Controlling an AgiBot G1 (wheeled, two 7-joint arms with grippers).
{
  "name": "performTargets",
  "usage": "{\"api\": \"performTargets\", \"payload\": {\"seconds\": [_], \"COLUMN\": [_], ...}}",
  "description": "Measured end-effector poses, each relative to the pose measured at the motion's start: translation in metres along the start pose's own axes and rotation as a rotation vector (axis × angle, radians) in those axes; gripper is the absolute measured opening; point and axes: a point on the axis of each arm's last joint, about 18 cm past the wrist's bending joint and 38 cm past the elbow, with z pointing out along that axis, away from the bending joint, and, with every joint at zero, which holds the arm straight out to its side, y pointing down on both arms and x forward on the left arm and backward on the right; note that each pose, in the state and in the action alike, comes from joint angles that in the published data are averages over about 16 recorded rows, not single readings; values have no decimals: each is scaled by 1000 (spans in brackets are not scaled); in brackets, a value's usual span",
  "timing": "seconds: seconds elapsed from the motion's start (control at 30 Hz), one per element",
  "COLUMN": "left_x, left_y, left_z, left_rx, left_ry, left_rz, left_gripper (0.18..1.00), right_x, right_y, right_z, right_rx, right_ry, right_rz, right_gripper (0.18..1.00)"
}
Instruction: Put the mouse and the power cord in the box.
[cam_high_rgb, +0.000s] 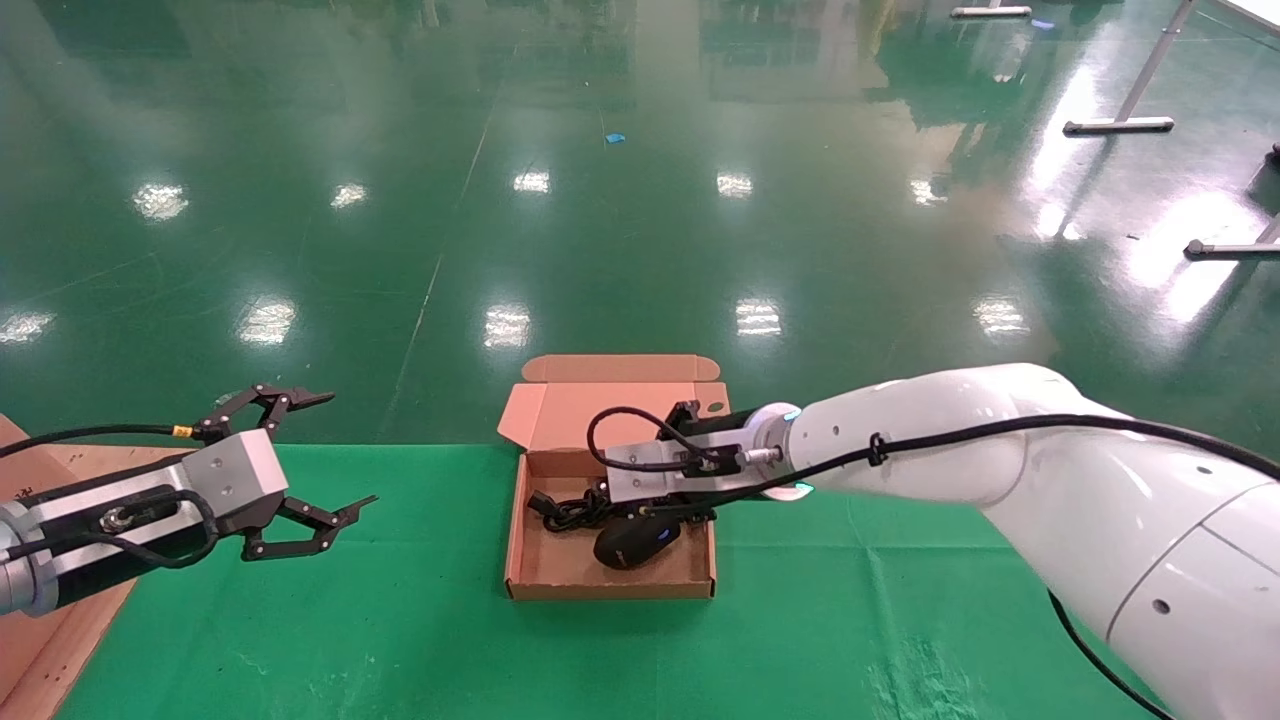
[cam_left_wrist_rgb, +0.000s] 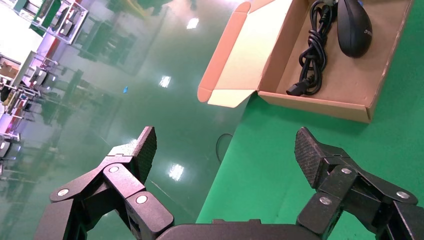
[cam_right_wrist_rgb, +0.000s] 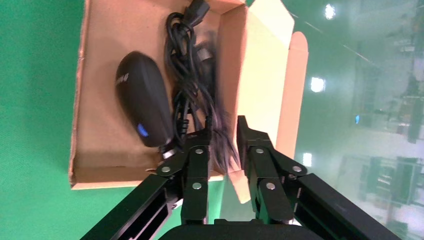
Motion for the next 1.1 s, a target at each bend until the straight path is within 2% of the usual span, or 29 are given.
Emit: {"api": "performTargets", "payload": {"seconds": [0.27, 0.5, 0.8, 1.1], "left_x": [1, 2, 6, 11], "left_y": [-1, -10, -34, -62], "left_z": [1, 0, -3, -12], "left_rx": [2, 37, 138, 252], "left_ry": [3, 21, 77, 152], "left_rz": [-1, -37, -135, -238], "left_gripper": [1001, 1001, 1001, 1001], "right_x": [4, -3, -29, -54], "right_y": [0, 2, 9, 18], "right_z": [-3, -7, -19, -48], "right_rx": [4, 34, 147, 302], "right_ry": [6, -9, -65, -114], "right_rz": [0, 52, 241, 456], "right_gripper": [342, 475, 691, 860]}}
